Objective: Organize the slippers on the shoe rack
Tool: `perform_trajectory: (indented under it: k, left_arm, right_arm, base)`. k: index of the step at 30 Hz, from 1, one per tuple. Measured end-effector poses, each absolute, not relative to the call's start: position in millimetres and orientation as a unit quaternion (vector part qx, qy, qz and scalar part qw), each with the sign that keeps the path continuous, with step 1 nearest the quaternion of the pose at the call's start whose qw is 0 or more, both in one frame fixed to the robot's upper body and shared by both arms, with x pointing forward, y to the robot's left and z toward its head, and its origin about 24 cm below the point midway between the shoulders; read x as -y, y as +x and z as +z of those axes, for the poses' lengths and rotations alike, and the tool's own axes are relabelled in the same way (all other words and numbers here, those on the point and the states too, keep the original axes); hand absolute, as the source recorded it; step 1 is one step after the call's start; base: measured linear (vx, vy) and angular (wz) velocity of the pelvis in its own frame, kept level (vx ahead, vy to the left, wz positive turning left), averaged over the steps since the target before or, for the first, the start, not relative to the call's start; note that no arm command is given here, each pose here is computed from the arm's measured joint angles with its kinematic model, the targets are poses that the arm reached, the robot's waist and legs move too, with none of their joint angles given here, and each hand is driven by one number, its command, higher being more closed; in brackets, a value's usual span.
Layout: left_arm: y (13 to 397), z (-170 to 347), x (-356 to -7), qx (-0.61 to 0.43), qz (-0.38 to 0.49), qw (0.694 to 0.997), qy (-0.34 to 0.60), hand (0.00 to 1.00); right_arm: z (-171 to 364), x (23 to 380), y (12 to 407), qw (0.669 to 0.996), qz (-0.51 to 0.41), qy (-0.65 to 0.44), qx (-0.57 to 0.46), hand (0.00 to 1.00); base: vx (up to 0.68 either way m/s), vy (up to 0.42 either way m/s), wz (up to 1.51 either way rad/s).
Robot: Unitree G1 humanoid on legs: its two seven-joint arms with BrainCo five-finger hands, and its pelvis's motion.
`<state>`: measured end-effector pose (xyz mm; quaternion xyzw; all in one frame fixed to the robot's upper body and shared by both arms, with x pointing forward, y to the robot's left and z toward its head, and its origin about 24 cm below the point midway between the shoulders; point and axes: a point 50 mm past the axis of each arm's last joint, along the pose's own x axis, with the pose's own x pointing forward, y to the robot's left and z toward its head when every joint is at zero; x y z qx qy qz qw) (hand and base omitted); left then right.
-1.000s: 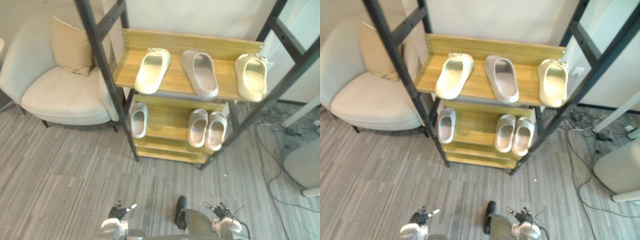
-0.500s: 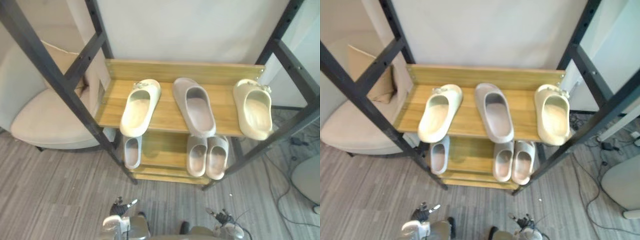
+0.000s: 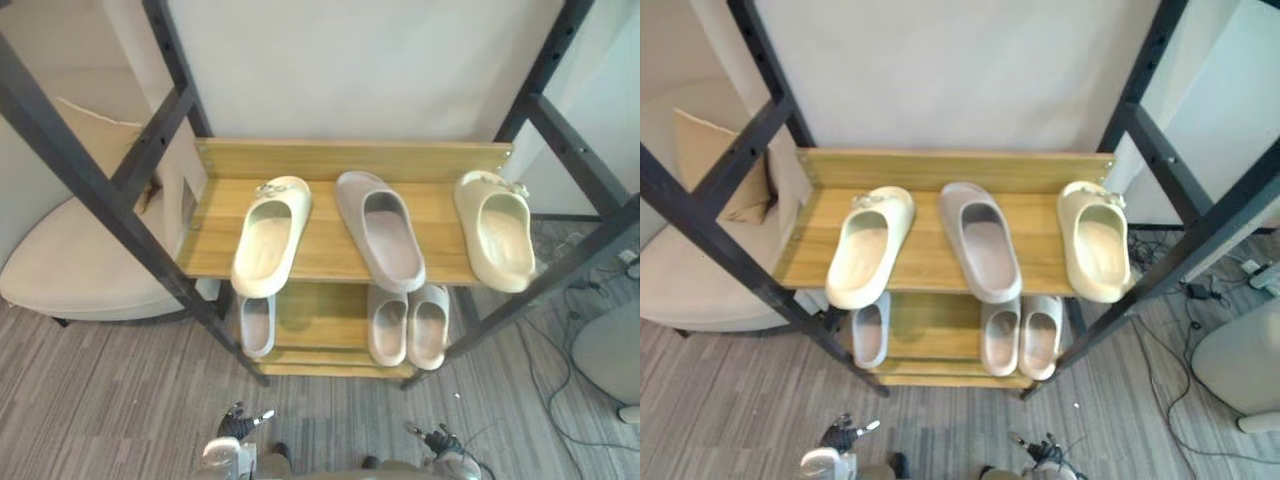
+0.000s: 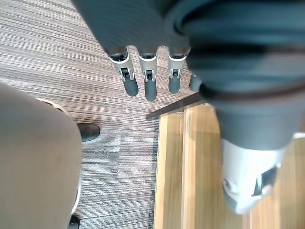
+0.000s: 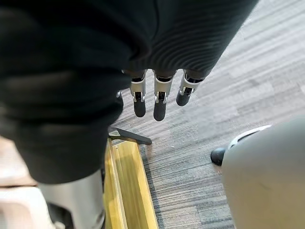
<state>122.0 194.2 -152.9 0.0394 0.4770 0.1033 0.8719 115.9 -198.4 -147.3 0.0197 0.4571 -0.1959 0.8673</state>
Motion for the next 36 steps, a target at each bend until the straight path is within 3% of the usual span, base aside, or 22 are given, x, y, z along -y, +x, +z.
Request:
perform_trajectory:
  k: [7, 13, 24, 36]
  left_arm:
    - [119, -153, -194, -0.478, 0.094, 0.871, 0.061, 0.00]
    - [110, -154, -189, -0.478, 0.089, 0.871, 0.062, 0.00]
    - [108, -153, -182, -0.473, 0.069, 0.875, 0.074, 0.00]
    - [113, -154, -178, -0.471, 0.011, 0.874, 0.121, 0.00]
  right_arm:
    - [-80, 218, 141, 0.937, -0.212, -0.046, -0.273, 0.00]
    - [-22, 222, 133, 0.958, -0.227, -0.085, -0.157, 0.00]
    - [67, 187, 138, 0.981, -0.169, -0.082, 0.046, 0.00]
    - [101, 183, 170, 0.972, -0.142, -0.108, 0.156, 0.00]
  base:
    - [0.00, 0.035, -0.28]
    - [-0.02, 0.008, -0.24]
    - [-0.01, 0.007, -0.11]
    - [-0.02, 0.018, 0.04]
